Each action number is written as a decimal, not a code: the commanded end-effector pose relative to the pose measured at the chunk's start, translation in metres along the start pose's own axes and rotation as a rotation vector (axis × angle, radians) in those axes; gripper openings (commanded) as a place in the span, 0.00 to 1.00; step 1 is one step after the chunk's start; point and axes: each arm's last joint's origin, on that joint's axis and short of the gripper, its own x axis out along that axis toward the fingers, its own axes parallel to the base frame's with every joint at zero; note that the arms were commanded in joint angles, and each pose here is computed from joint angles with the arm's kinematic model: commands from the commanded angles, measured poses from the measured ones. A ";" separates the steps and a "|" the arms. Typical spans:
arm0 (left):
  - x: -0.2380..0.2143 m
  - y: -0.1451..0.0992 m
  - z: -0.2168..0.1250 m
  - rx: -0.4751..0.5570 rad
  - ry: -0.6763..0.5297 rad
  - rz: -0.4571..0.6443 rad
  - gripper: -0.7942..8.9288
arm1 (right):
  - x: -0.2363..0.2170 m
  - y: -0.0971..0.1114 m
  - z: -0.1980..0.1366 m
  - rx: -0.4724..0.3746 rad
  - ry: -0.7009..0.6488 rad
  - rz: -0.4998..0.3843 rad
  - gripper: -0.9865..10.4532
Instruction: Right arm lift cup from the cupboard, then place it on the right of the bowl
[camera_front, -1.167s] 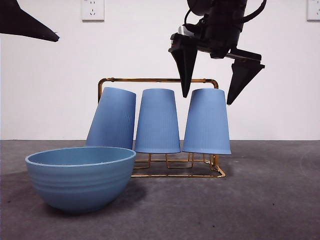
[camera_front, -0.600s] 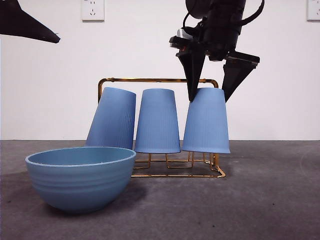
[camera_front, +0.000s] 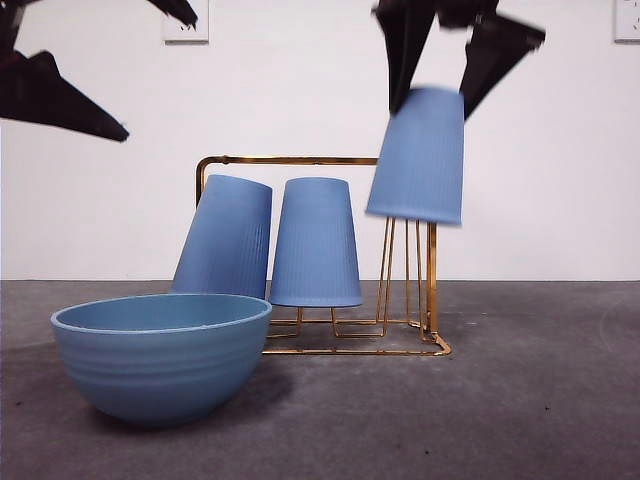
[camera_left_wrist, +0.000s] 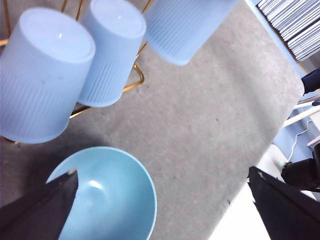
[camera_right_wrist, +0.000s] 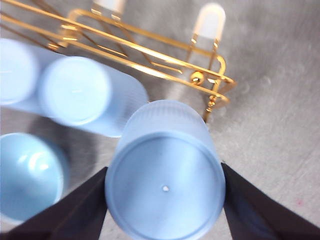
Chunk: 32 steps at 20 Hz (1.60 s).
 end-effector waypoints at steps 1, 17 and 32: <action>0.007 0.003 0.005 -0.019 0.014 -0.002 0.63 | -0.027 0.008 -0.005 -0.044 -0.073 0.022 0.26; 0.061 0.022 -0.006 -0.328 0.281 -0.246 0.62 | -0.040 -0.017 -0.163 -0.130 -0.384 0.247 0.25; 0.091 0.035 0.012 -0.470 0.260 -0.485 0.59 | 0.072 -0.035 -0.233 0.266 -0.630 0.846 0.25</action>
